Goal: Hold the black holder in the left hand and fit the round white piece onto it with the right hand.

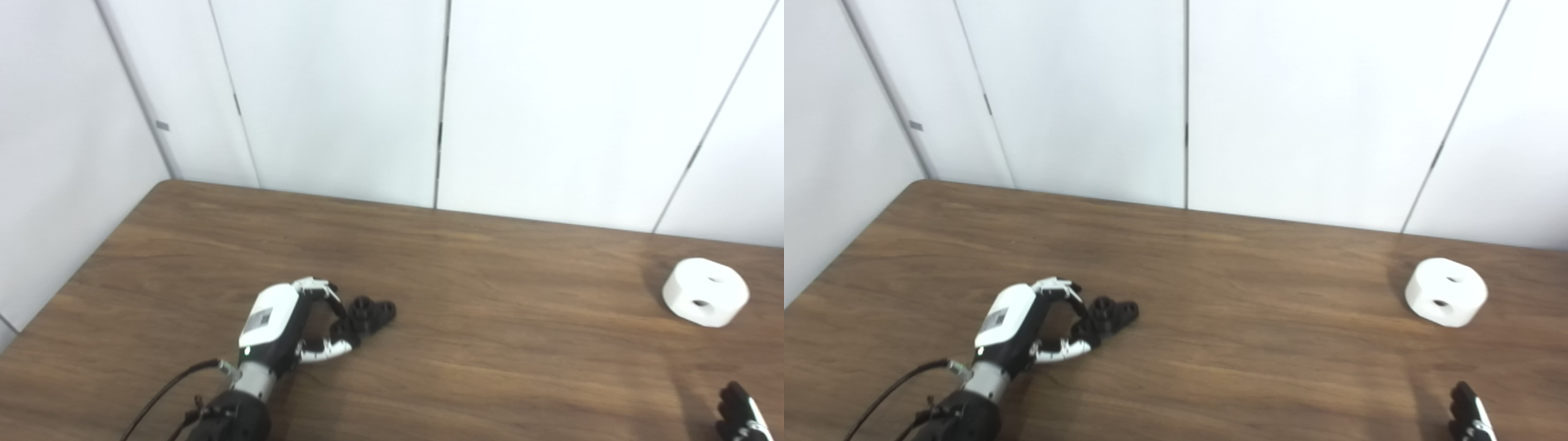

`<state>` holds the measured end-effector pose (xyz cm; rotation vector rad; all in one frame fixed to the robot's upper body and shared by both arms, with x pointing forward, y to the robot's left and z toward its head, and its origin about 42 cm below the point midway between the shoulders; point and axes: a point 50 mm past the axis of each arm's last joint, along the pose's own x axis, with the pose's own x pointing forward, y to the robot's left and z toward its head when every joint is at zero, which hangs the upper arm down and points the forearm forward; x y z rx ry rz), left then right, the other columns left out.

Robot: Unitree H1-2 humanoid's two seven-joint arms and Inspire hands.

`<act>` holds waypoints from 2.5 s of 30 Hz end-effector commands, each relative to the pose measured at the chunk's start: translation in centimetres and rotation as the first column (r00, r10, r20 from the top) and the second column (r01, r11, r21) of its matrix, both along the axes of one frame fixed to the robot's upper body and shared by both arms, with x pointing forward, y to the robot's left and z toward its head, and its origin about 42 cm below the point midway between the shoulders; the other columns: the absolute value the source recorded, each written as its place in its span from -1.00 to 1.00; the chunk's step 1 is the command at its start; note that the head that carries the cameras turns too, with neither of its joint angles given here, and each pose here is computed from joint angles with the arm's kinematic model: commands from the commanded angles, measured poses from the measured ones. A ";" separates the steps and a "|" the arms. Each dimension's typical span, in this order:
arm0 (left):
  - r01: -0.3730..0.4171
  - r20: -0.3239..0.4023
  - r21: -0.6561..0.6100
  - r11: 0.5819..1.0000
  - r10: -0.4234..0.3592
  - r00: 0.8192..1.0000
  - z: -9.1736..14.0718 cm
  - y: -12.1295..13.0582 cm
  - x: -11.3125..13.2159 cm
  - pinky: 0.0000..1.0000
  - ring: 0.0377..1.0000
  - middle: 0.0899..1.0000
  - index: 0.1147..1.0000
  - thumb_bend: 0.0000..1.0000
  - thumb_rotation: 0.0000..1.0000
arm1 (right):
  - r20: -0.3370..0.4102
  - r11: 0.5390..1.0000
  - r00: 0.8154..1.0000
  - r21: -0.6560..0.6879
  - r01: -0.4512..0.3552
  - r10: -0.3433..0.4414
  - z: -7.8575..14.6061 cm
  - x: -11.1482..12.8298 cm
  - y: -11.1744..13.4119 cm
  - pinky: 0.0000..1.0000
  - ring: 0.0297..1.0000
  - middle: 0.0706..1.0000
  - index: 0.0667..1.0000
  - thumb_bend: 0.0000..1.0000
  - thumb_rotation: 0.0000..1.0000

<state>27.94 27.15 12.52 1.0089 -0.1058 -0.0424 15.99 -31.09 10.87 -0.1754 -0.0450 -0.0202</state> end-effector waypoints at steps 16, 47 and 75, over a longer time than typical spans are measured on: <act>0.295 -0.069 0.035 0.955 -0.292 0.954 -0.9 -6.1 -6.3 0.78 0.70 0.51 -0.15 0.03 -0.92 | -0.055 1.000 0.998 0.001 -0.016 0.016 0.0 -1.2 2.7 1.00 1.00 0.91 0.91 0.19 1.00; 0.437 -0.085 0.063 0.897 -0.432 0.898 -3.1 -6.9 -8.4 0.80 0.71 0.53 -0.16 0.03 -0.92 | -0.059 0.997 0.997 0.069 0.046 -0.042 3.1 -1.0 2.7 1.00 1.00 0.91 0.87 0.17 1.00; 0.425 -0.088 0.059 0.903 -0.420 0.903 -3.6 -4.5 -8.4 0.77 0.68 0.51 -0.16 0.03 -0.92 | 0.168 0.825 0.952 -0.475 0.306 -0.256 12.4 11.9 -6.4 0.43 0.59 0.64 0.70 0.58 -0.38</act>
